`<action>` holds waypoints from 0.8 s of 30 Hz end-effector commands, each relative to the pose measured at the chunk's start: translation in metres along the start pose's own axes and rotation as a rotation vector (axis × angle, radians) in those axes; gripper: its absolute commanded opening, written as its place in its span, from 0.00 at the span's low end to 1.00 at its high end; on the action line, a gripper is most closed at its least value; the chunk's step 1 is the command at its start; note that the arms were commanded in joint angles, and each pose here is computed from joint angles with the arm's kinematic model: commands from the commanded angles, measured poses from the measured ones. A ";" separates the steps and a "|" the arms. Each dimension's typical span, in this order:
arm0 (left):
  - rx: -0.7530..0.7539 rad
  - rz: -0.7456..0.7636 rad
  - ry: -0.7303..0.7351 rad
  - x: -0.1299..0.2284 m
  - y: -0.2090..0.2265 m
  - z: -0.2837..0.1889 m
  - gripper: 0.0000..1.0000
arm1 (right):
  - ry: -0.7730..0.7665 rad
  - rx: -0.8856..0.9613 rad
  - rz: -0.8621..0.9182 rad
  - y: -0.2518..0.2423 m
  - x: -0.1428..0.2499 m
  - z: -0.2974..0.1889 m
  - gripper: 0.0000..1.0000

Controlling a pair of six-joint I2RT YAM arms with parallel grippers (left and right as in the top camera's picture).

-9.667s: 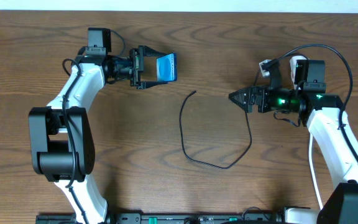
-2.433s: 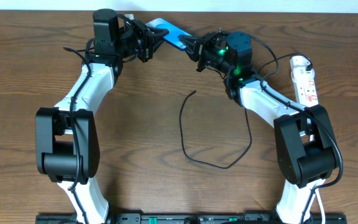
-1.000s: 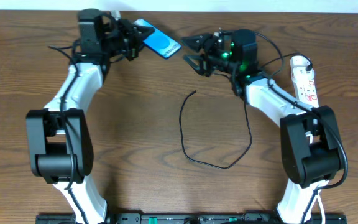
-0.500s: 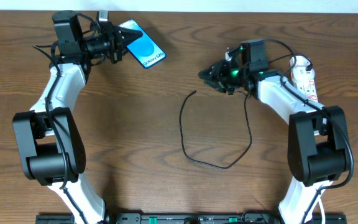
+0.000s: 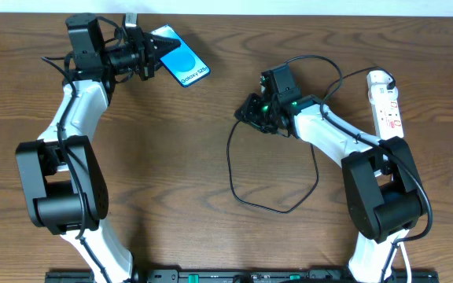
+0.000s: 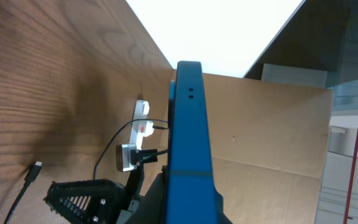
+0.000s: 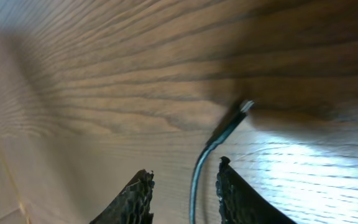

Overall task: Plug charger to phone and switch on socket
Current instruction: 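Lower the right gripper and grasp the black cable's USB-C plug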

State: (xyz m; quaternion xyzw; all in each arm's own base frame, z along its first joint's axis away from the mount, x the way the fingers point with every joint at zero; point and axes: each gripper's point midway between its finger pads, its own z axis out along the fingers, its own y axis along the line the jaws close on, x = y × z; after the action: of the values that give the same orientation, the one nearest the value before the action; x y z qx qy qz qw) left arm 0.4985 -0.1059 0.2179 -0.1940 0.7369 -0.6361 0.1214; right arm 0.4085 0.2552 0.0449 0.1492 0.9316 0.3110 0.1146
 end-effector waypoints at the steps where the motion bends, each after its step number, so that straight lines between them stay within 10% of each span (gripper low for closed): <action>1: 0.018 0.033 0.022 0.004 -0.011 -0.002 0.07 | -0.010 0.033 -0.002 -0.005 0.002 0.007 0.31; 24: 0.018 0.030 0.023 0.004 -0.011 -0.002 0.07 | 0.093 0.036 0.095 -0.035 0.020 0.058 0.13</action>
State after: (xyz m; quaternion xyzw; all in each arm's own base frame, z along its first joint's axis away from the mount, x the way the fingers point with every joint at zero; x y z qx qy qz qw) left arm 0.4983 -0.1059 0.2177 -0.1945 0.7369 -0.6361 0.1205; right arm 0.4084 0.2770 0.0051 0.1624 0.9240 0.3385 0.0720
